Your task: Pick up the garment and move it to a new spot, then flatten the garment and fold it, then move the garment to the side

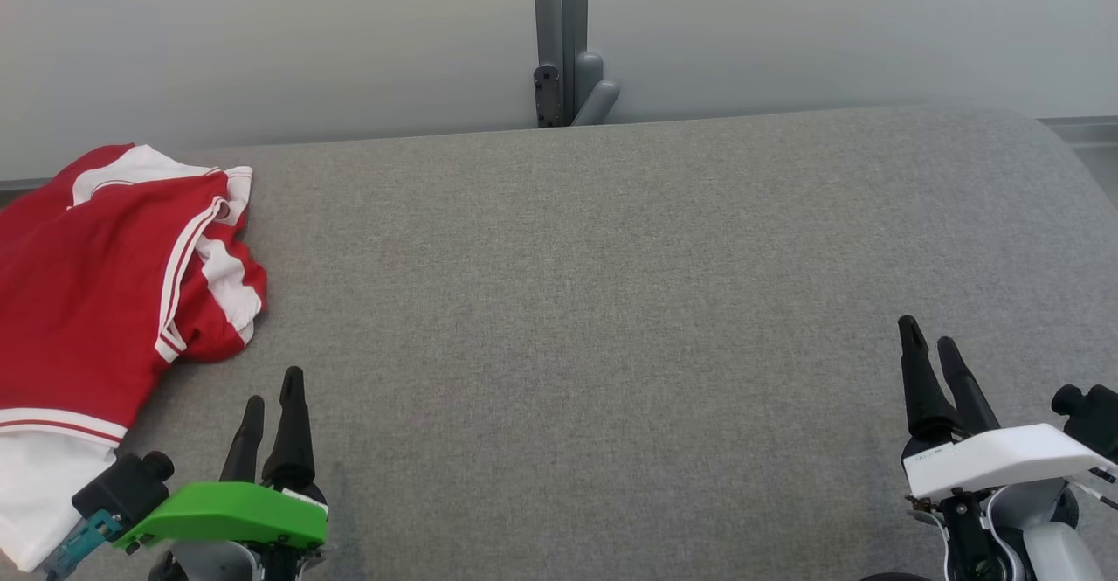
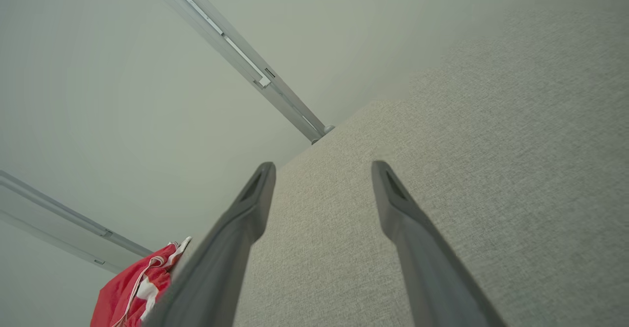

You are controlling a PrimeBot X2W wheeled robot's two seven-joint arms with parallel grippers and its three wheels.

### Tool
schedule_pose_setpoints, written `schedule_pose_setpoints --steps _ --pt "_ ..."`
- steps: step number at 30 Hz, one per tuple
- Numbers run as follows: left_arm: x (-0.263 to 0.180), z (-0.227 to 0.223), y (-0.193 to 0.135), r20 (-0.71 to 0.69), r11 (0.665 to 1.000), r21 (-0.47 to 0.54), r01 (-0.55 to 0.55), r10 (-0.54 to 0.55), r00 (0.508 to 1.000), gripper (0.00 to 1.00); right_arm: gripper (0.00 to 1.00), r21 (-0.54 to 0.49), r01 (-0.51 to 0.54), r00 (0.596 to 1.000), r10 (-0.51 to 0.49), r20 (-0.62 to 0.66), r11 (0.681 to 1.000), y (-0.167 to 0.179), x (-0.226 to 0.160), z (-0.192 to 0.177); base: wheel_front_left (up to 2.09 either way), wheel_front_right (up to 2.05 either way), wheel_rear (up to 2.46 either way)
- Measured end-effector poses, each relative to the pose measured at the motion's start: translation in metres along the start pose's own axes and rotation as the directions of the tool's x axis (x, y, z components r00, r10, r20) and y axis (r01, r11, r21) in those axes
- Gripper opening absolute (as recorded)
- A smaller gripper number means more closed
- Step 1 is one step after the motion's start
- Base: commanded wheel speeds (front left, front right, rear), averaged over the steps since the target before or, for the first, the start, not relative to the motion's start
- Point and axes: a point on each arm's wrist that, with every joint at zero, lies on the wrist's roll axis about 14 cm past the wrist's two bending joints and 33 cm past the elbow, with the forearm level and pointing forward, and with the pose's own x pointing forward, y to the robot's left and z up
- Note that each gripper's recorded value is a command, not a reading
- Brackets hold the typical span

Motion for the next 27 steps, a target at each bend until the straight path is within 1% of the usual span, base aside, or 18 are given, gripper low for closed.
schedule_pose_setpoints --steps 6,11,20,27 --pt "-0.0010 -0.0021 -0.0011 -0.001 0.996 0.086 0.006 -0.006 1.000 1.00 1.00 -0.091 -0.007 1.000 0.008 0.007 0.996 0.0006 0.0003 0.0017 0.00 0.00 0.00" --pt "-0.0014 -0.0010 -0.0008 0.007 0.988 0.156 0.009 -0.010 1.000 1.00 1.00 -0.166 -0.019 1.000 0.021 0.011 0.986 0.0028 0.0011 0.0027 0.00 0.00 0.00" --pt "-0.0044 -0.0012 -0.0003 0.013 0.961 0.276 0.013 -0.017 1.000 1.00 1.00 -0.287 -0.038 0.999 0.047 0.023 0.957 0.0071 0.0011 0.0067 0.00 0.00 0.00" --pt "-0.0047 -0.0014 -0.0049 0.018 0.934 0.357 0.029 -0.038 0.999 1.00 1.00 -0.374 -0.044 0.998 0.060 0.032 0.927 0.0079 0.0005 0.0095 0.00 0.00 0.00"
